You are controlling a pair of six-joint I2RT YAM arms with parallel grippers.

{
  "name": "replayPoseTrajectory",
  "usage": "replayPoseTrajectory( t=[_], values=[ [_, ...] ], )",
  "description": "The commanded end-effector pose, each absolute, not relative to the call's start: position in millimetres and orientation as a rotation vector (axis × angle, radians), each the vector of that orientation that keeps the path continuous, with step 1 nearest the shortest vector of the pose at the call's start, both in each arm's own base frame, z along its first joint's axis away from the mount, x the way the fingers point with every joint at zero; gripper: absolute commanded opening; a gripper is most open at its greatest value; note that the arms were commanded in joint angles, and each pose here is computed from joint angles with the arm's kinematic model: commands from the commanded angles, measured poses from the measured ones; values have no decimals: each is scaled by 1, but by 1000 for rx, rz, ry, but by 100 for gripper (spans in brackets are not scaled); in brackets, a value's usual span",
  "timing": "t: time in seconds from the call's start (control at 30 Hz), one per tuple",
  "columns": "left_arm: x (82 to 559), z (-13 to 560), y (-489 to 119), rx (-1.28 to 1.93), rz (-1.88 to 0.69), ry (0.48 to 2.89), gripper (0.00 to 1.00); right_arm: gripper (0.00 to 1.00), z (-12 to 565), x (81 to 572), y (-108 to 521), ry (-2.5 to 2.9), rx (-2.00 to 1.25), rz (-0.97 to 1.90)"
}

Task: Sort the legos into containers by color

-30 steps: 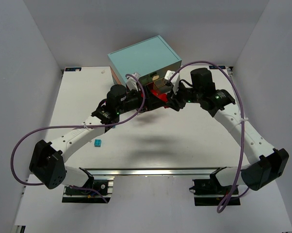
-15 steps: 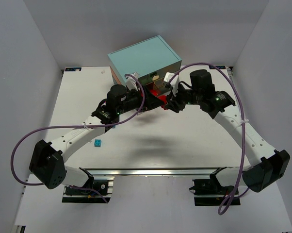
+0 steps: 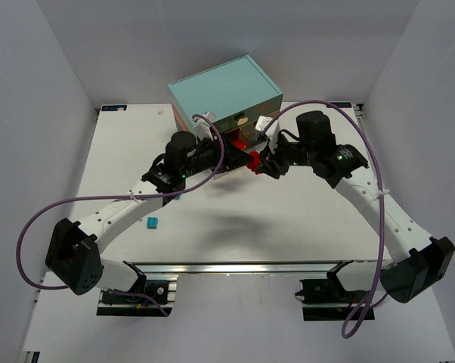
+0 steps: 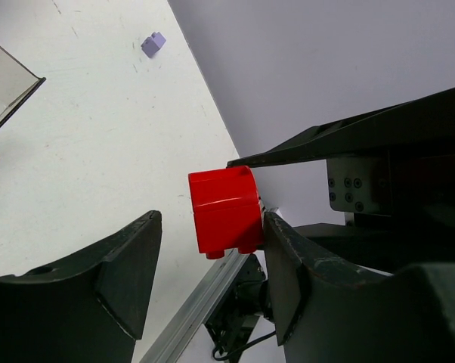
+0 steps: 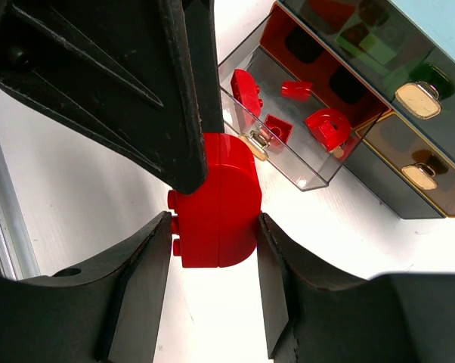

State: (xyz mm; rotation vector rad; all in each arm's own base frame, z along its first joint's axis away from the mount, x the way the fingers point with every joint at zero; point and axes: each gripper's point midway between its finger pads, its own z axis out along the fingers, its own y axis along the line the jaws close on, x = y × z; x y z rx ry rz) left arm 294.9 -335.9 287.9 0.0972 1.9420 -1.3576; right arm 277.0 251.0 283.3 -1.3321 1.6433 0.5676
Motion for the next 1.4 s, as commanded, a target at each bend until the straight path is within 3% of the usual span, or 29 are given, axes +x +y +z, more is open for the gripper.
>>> replayPoseTrajectory(
  t=[0.0,0.23,0.6,0.83,0.9,1.03,1.1,1.13,1.2,1.23,1.33,1.37],
  values=[
    [292,303,-333,121,-1374,1897,65,0,296,273,253,1592,-1318,578],
    [291,300,-338,135,-1398,1904,60,0,296,272,257,1595,-1315,599],
    [291,295,-343,156,-1418,1926,62,0,296,277,260,1608,-1288,582],
    [291,294,-344,158,-1419,1926,43,2,295,278,259,1616,-1286,575],
    [292,294,-345,162,-1423,1925,35,8,295,277,260,1612,-1289,578],
    [292,294,-347,171,-1431,1929,23,37,295,278,259,1616,-1285,571],
    [291,295,-347,176,-1433,1927,17,44,292,279,258,1625,-1285,573],
    [291,294,-347,179,-1429,1930,13,53,292,280,257,1633,-1276,571],
    [289,295,-346,190,-1428,1927,11,61,290,280,256,1649,-1265,579],
    [288,294,-346,197,-1425,1930,11,72,290,279,257,1649,-1264,585],
    [288,293,-338,210,-1387,1938,10,89,286,276,251,1692,-1237,593],
    [284,293,-335,213,-1373,1952,10,89,285,275,248,1709,-1228,596]
  ],
)
